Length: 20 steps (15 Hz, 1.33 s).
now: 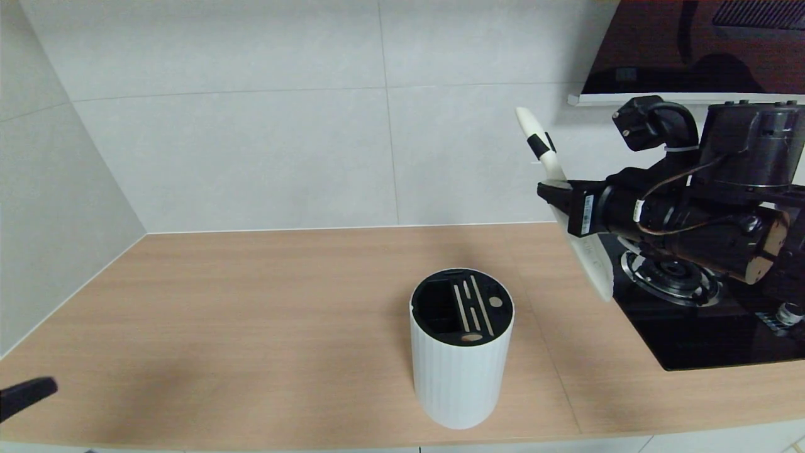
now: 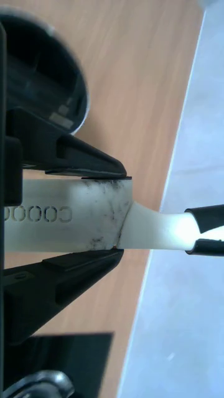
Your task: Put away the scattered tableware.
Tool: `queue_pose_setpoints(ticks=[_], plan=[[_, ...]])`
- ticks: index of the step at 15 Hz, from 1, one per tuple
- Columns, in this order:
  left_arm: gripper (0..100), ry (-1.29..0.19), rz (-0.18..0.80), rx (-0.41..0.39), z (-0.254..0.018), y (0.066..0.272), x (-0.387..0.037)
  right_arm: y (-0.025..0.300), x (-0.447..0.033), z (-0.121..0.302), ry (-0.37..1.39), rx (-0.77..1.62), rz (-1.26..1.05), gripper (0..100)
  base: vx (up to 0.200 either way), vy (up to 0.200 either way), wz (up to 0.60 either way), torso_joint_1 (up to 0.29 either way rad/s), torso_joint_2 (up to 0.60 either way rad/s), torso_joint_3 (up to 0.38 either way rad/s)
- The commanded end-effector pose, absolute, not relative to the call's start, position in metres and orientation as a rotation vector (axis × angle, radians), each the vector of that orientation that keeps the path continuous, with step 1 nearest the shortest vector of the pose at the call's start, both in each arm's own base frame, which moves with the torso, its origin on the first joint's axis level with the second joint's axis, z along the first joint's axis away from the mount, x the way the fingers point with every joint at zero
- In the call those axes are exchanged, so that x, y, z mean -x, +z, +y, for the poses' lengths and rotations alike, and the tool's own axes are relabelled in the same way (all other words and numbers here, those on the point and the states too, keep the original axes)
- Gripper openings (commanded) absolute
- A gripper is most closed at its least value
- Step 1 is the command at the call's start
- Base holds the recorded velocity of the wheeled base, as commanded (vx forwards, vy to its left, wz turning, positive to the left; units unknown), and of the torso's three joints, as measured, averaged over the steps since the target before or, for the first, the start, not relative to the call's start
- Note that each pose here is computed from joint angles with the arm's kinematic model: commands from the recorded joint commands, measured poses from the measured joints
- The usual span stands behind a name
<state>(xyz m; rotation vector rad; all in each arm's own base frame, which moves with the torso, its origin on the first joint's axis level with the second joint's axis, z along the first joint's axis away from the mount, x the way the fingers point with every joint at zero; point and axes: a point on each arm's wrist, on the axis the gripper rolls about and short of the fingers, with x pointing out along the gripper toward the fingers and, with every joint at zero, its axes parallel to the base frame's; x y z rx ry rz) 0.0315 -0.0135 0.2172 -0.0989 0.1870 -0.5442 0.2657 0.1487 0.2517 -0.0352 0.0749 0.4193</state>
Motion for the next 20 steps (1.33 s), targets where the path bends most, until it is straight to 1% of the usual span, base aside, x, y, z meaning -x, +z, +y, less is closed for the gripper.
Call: queue_pose_setpoints(ticks=[1,3,5,6,8,10,11,13,14,15,16,17,18,20], plan=[[100,-0.639,0.312,0.121,-0.03,0.234,-0.111,0.247,-0.262,0.156,0.446,0.036,0.085,0,0.0,0.0,0.0,0.0,0.0,0.0],[100,-0.642,0.296,0.12,-0.036,0.24,-0.148,0.248,-0.258,0.158,0.453,0.04,0.082,0,0.0,0.0,0.0,0.0,0.0,0.0],[100,-0.674,0.343,0.138,-0.039,0.231,-0.157,0.252,-0.253,0.156,0.456,0.036,0.075,0,0.0,0.0,0.0,0.0,0.0,0.0],[100,-0.733,0.363,0.147,-0.044,0.229,-0.161,0.251,-0.252,0.156,0.457,0.036,0.077,0,0.0,0.0,0.0,0.0,0.0,0.0],[100,-0.823,0.417,0.214,-0.06,0.226,-0.169,0.248,-0.246,0.166,0.492,0.041,0.088,0,0.0,0.0,0.0,0.0,0.0,0.0],[100,-0.865,0.41,0.323,-0.076,0.223,-0.182,0.245,-0.241,0.172,0.515,0.044,0.097,0,0.0,0.0,0.0,0.0,0.0,0.0],[100,-0.87,0.407,0.337,-0.077,0.222,-0.184,0.245,-0.24,0.173,0.52,0.044,0.097,0,0.0,0.0,0.0,0.0,0.0,0.0],[100,-0.9,0.396,0.467,-0.092,0.215,-0.198,0.244,-0.234,0.182,0.555,0.043,0.1,0,0.0,0.0,0.0,0.0,0.0,0.0],[100,-0.919,0.399,0.514,-0.098,0.213,-0.202,0.244,-0.231,0.186,0.571,0.039,0.103,0,0.0,0.0,0.0,0.0,0.0,0.0],[100,-0.928,0.398,0.54,-0.102,0.213,-0.203,0.244,-0.229,0.188,0.579,0.032,0.105,0,0.0,0.0,0.0,0.0,0.0,0.0],[100,-0.932,0.389,0.605,-0.109,0.212,-0.209,0.244,-0.225,0.192,0.593,0.02,0.105,0,0.0,0.0,0.0,0.0,0.0,0.0],[100,-0.928,0.382,0.627,-0.113,0.212,-0.213,0.245,-0.223,0.194,0.604,0.018,0.104,0,0.0,0.0,0.0,0.0,0.0,0.0],[100,-0.929,0.37,0.656,-0.126,0.207,-0.221,0.244,-0.218,0.2,0.627,0.022,0.109,0,0.0,0.0,0.0,0.0,0.0,0.0],[100,-0.91,0.328,0.667,-0.145,0.2,-0.231,0.238,-0.211,0.207,0.662,0.029,0.123,0,0.0,0.0,0.0,0.0,0.0,0.0]])
